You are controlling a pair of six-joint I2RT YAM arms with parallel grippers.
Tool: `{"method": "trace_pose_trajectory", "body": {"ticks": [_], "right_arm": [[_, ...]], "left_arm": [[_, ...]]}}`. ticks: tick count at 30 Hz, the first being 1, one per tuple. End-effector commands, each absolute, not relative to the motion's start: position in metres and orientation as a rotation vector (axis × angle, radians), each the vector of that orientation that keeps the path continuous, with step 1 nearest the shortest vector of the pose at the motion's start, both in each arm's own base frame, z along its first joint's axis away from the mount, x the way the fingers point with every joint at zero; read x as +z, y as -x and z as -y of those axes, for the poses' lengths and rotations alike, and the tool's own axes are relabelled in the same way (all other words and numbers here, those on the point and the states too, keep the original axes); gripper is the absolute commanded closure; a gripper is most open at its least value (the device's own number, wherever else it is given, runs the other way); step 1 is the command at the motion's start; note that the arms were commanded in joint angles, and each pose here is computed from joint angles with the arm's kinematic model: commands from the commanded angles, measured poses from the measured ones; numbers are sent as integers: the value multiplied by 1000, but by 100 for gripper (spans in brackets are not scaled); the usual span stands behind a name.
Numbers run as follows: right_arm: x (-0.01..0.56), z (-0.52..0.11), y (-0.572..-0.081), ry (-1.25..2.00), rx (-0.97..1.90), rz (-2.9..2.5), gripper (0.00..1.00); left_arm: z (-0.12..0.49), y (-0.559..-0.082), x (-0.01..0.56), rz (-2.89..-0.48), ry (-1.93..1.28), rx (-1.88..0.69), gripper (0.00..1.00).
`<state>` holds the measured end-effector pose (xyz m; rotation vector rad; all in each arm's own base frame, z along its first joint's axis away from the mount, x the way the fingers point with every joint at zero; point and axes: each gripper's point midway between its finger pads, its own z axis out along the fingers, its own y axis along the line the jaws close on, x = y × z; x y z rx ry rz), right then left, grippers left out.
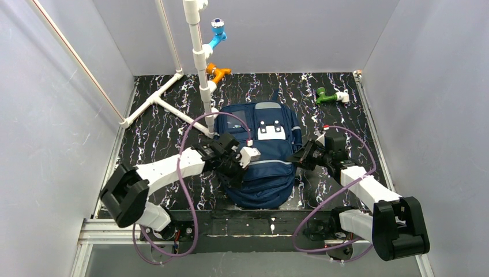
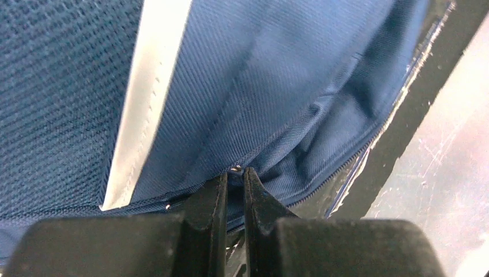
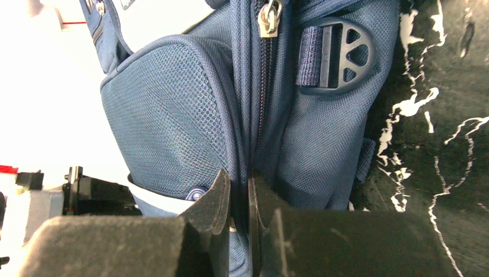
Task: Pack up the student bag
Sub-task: Zip the student bag at the center of the board.
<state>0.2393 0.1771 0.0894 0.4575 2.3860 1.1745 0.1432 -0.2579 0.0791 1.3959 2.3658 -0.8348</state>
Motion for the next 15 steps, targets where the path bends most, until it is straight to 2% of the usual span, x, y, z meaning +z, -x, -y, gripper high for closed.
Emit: {"method": "trace_pose_trajectory", "body": {"ticks": [1,5,6,9,11,14,15], "right_arm": [[118,-171,-270,-384,1046,-2305,99],[115,-157,-269,-263,878,-2385,99],[113,-157,-269,-232,866,-2401,99],[103,-150,-260,-154,789,-2507,99],[103,-141,-258,-119,705,-2541,80],[117,-120,-260,-57,533,-2564,44],[124,-114,-260,-43,479,-2566,38]], "left_arm": [[328,-145,107,-2298,-1212,-1032,100],[339,-139,122,-2231,-1159,-1063,100],[338,-140,126,-2215,-1143,-1058,96],[328,-141,126,-2209,-1125,-1010,72],[320,-141,123,-2240,-1117,-970,60],[313,-142,129,-2265,-1063,-940,54],[311,-143,133,-2262,-1032,-937,52]]}}
